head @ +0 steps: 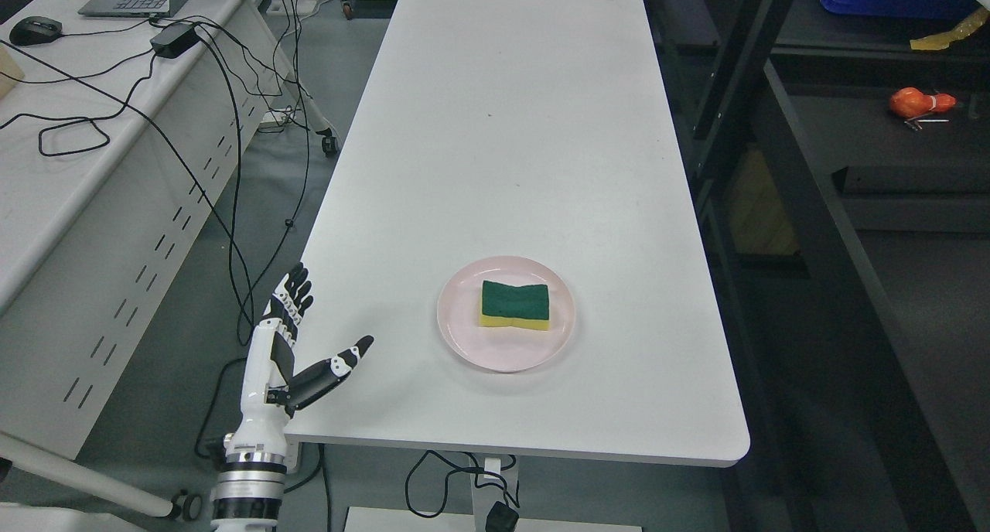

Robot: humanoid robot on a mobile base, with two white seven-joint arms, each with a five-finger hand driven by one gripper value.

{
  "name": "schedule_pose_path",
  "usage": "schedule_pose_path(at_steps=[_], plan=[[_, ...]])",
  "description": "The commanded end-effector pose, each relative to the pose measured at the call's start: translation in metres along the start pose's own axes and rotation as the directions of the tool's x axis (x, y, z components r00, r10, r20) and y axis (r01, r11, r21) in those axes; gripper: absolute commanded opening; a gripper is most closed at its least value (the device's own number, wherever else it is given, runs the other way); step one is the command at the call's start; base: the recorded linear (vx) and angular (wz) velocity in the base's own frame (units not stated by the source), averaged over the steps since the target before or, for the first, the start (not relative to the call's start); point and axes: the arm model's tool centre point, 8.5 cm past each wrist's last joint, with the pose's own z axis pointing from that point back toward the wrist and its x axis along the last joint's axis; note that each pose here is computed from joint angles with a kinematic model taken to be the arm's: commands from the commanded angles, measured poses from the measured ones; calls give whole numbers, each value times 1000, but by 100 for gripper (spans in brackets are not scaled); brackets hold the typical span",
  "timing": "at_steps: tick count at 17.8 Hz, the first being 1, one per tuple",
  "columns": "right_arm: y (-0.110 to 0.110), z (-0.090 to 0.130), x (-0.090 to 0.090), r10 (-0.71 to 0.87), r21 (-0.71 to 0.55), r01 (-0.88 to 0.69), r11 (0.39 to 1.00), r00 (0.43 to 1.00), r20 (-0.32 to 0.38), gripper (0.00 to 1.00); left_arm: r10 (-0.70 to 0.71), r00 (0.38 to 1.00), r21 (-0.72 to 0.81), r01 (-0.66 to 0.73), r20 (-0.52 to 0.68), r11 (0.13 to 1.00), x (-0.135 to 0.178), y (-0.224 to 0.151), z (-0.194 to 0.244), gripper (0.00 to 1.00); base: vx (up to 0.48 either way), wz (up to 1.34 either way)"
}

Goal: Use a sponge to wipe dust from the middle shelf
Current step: 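Raise the left hand and reach toward the sponge on the pink plate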

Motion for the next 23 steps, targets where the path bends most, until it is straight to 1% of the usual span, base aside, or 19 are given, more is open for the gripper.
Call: schedule_pose_path(at_steps=[1, 4, 6, 8, 9, 10, 11, 12, 13, 15, 17, 18, 20, 23], plan=[[-10, 0, 10, -2, -14, 3, 1000, 1000, 22, 100, -24, 1000, 30, 23, 10, 999, 3, 18, -2, 99, 0, 0], [-10, 0, 10, -2, -14, 3, 1000, 1000, 22, 100, -24, 999, 27, 23, 23, 999, 5, 18, -4, 99, 0, 0], [-10, 0, 10, -2, -14, 3, 1000, 1000, 22, 100, -51, 998, 20, 50, 32, 999, 6, 25, -11, 99, 0, 0], [-10, 0, 10, -2, -14, 3, 1000, 1000, 22, 100, -159, 986, -20, 160, 40, 987, 5, 50, -25, 99, 0, 0], [-10, 0, 10, -2, -14, 3, 1000, 1000, 22, 100, -236, 969, -41, 239, 69, 970, 9, 67, -35, 99, 0, 0], [-10, 0, 10, -2, -14, 3, 1000, 1000, 22, 100, -307, 945, -65, 315, 110, 947, 13, 72, -44, 99, 0, 0], [-10, 0, 10, -2, -14, 3, 1000, 1000, 22, 100, -394, 905, -100, 412, 160, 906, 16, 71, -53, 99, 0, 0], [-10, 0, 10, -2, -14, 3, 1000, 1000, 22, 100, -522, 826, -161, 557, 215, 815, 14, 68, -59, 99, 0, 0], [-10, 0, 10, -2, -14, 3, 1000, 1000, 22, 100, -598, 758, -214, 649, 260, 730, 12, 62, -67, 99, 0, 0], [-10, 0, 10, -2, -14, 3, 1000, 1000, 22, 100, -685, 642, -291, 766, 345, 573, 11, 47, -83, 99, 0, 0], [-10, 0, 10, -2, -14, 3, 1000, 1000, 22, 100, -683, 578, -307, 816, 446, 490, 24, 24, -100, 98, 0, 0], [-10, 0, 10, -2, -14, 3, 1000, 1000, 22, 100, -694, 536, -313, 844, 481, 435, 27, 15, -104, 97, 0, 0], [-10, 0, 10, -2, -14, 3, 1000, 1000, 22, 100, -743, 392, -292, 917, 543, 270, 30, 2, -117, 97, 0, 0], [-10, 0, 10, -2, -14, 3, 1000, 1000, 22, 100, -775, 237, -291, 954, 586, 72, 18, -12, -131, 97, 0, 0]])
